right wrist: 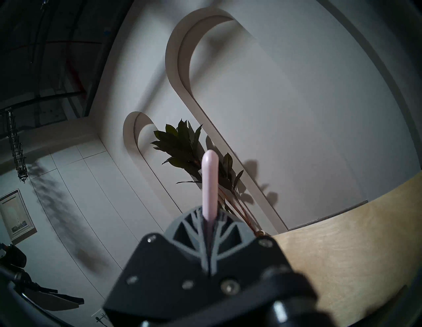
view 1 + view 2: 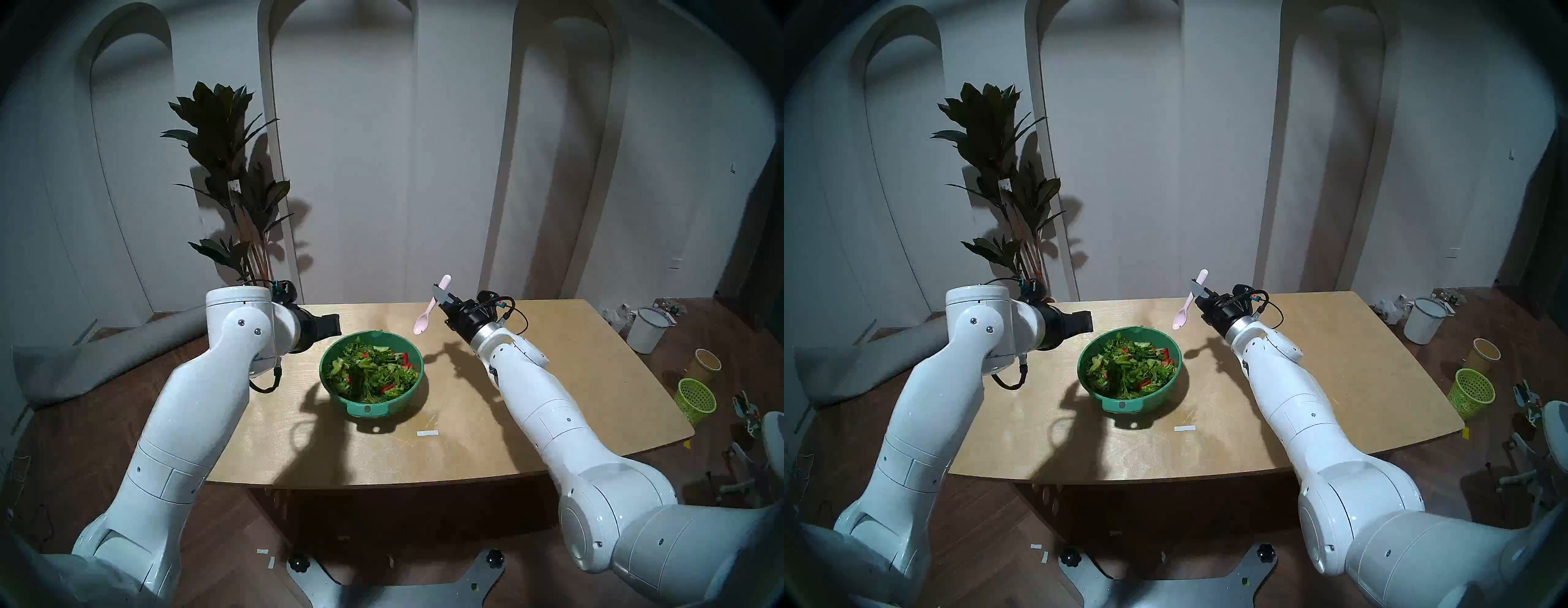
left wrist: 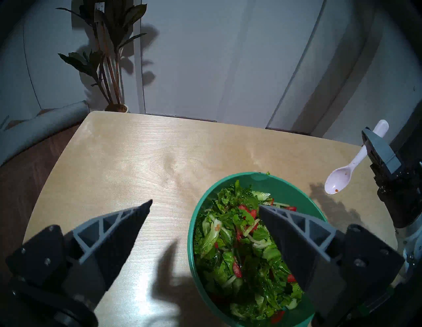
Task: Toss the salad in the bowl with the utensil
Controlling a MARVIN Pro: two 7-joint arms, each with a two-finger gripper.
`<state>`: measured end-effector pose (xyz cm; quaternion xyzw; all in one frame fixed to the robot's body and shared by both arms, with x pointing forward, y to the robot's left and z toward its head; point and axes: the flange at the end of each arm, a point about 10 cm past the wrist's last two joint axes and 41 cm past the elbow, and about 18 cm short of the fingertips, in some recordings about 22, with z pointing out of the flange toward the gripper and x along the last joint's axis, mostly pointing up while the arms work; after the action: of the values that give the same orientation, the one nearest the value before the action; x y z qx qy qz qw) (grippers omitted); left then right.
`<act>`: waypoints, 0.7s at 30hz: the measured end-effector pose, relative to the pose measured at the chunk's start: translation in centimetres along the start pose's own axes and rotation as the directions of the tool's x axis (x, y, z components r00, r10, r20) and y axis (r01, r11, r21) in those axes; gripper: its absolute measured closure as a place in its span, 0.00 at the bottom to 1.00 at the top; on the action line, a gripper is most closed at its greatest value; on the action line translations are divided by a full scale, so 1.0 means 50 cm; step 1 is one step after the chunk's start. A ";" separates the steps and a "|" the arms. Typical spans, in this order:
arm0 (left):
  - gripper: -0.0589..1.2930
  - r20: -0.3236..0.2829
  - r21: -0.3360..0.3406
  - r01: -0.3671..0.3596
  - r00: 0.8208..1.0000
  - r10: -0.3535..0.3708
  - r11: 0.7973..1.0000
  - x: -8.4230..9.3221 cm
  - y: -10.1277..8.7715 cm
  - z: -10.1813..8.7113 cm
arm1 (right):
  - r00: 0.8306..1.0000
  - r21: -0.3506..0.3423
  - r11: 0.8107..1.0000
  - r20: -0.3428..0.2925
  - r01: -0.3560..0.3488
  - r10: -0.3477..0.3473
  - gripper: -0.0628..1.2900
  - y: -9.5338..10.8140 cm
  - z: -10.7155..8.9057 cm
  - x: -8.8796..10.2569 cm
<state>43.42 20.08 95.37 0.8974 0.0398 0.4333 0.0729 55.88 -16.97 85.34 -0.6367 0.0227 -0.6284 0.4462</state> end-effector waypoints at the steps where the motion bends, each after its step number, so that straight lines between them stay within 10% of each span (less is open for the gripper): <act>1: 0.03 0.000 0.000 0.002 1.000 -0.002 1.000 0.000 -0.001 0.000 | 1.000 -0.001 1.000 0.002 -0.002 0.002 0.98 -0.003 0.000 0.000; 21: 0.03 -0.007 0.012 0.045 0.999 -0.045 0.999 -0.005 -0.022 -0.009 | 0.991 -0.112 0.993 0.125 -0.032 0.046 0.98 -0.057 -0.024 -0.051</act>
<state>42.91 21.17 95.25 0.8953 0.0628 0.4343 0.0771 52.83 -14.40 84.83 -0.6986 0.0411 -0.5756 0.4231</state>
